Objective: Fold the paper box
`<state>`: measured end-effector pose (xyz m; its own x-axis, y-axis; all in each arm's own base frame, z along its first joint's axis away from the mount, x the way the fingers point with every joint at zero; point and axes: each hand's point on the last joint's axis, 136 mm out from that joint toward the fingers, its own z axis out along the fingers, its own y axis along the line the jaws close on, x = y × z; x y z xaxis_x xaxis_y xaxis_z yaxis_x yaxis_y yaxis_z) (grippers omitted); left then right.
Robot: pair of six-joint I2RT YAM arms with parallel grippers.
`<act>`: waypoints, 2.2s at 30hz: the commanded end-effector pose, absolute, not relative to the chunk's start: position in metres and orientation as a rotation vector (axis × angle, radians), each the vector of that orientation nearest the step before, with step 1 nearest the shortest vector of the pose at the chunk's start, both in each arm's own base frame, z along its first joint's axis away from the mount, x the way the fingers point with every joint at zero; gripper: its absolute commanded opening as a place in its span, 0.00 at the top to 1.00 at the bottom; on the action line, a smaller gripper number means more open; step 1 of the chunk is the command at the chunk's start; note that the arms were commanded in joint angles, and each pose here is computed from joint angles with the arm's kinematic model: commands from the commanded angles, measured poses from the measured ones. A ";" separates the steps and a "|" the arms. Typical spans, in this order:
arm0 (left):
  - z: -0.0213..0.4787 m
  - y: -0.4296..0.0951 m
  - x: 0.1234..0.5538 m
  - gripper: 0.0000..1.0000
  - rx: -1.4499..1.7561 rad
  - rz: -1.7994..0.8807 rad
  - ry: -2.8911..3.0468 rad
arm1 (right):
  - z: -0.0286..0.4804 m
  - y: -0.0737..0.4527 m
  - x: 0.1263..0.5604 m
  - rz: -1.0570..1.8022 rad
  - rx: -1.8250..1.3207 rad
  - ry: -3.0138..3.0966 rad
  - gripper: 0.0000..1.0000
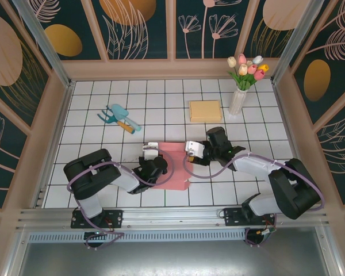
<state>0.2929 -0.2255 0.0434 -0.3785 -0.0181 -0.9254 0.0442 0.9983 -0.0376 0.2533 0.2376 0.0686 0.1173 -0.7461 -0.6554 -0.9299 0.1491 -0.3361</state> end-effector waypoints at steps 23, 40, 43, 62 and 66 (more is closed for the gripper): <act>0.039 -0.231 0.294 1.00 -0.027 -0.087 1.982 | 0.109 0.266 0.226 0.484 -1.273 1.692 0.61; 0.044 -0.232 0.292 1.00 -0.018 -0.114 1.974 | 0.139 0.269 0.235 0.632 -1.002 1.676 0.77; 0.042 -0.233 0.292 1.00 -0.024 -0.123 1.980 | 0.129 0.274 0.229 0.641 -1.043 1.698 0.76; 0.037 -0.255 0.287 1.00 -0.046 -0.292 2.048 | 0.101 0.265 0.276 0.389 -0.689 1.772 0.62; 0.034 -0.259 0.286 1.00 -0.062 -0.298 2.085 | 0.101 0.272 0.283 0.322 -0.669 1.738 0.64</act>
<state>0.2947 -0.2327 0.0407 -0.4190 -0.1342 -0.8980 0.0107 0.9882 -0.1527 0.2711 0.2591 0.0745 -0.2205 -0.3437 -0.9128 -0.6334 0.7622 -0.1340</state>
